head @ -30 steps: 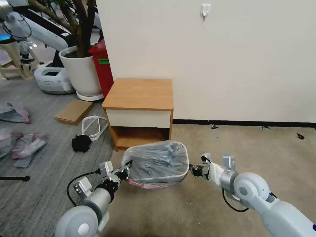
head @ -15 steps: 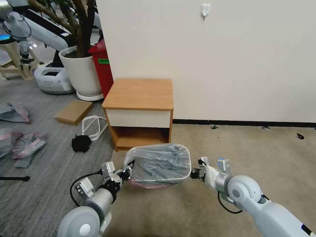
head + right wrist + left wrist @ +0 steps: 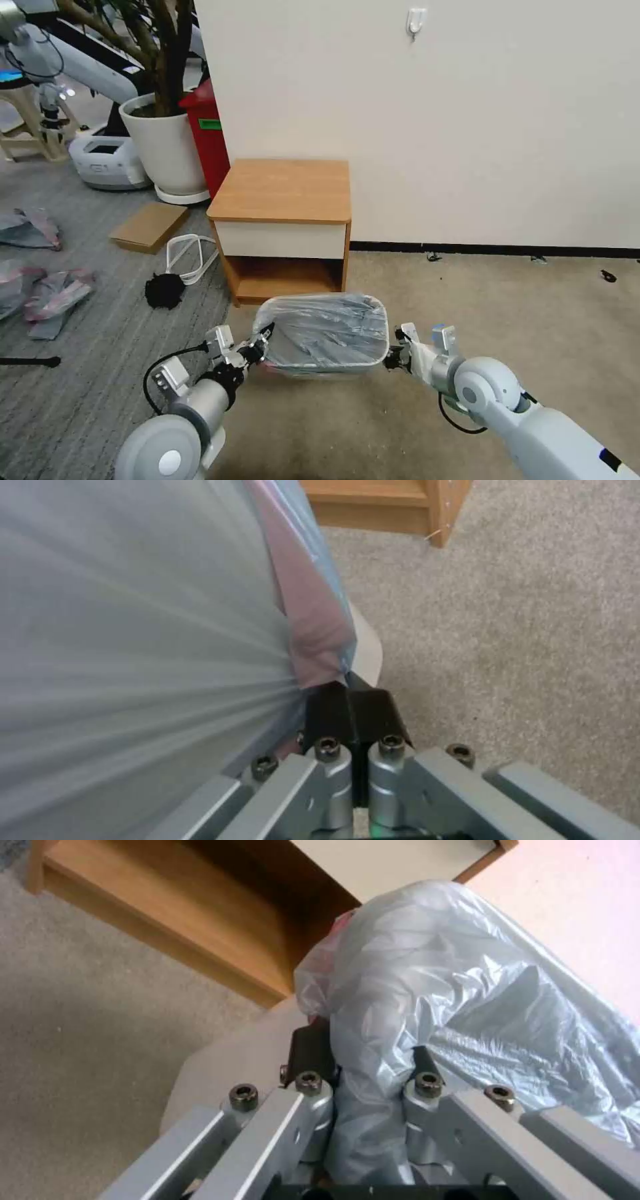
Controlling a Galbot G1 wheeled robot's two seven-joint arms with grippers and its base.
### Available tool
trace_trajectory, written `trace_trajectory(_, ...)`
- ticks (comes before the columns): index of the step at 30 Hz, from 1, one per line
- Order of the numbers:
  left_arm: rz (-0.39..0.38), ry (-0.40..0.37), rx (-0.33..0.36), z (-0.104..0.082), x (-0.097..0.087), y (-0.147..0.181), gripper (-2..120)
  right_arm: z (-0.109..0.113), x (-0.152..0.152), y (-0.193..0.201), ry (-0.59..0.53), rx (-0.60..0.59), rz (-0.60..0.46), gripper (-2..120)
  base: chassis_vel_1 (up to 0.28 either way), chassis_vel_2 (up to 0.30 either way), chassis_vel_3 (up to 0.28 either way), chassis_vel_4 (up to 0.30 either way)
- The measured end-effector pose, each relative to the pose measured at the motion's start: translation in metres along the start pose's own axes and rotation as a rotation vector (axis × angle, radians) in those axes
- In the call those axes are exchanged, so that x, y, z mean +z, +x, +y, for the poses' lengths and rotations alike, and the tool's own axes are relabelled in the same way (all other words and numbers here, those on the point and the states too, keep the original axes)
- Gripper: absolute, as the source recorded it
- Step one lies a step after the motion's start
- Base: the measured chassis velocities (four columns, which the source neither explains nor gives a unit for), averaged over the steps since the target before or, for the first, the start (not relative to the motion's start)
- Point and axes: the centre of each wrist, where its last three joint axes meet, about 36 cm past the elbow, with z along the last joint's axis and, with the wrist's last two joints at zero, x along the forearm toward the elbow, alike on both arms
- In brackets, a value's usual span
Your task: Pick up the garbage bag from the table and place it over the trash can.
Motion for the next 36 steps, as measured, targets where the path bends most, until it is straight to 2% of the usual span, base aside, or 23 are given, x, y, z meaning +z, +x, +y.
trace_trajectory(22,0.005,-0.006,-0.007,-0.001,-0.005,0.004,8,-0.002,0.001,-0.007,0.037,0.034,0.002,0,0.0,0.0,0.0,0.0)
trace_trajectory(28,-0.005,-0.034,-0.047,0.009,-0.004,-0.003,7,0.004,0.0,0.003,0.03,0.045,-0.035,0,0.0,0.0,0.0,0.0)
trace_trajectory(31,-0.011,-0.044,-0.074,0.016,-0.002,-0.011,7,0.01,-0.002,0.012,0.024,0.043,-0.06,14,0.0,0.0,0.0,0.0)
trace_trajectory(35,-0.013,-0.048,-0.084,0.02,-0.002,-0.015,7,0.011,-0.003,0.018,0.024,0.048,-0.075,22,0.0,0.0,0.0,0.0)
trace_trajectory(36,-0.015,-0.05,-0.091,0.023,-0.001,-0.018,7,0.011,-0.004,0.024,0.023,0.05,-0.083,28,0.0,0.0,0.0,0.0)
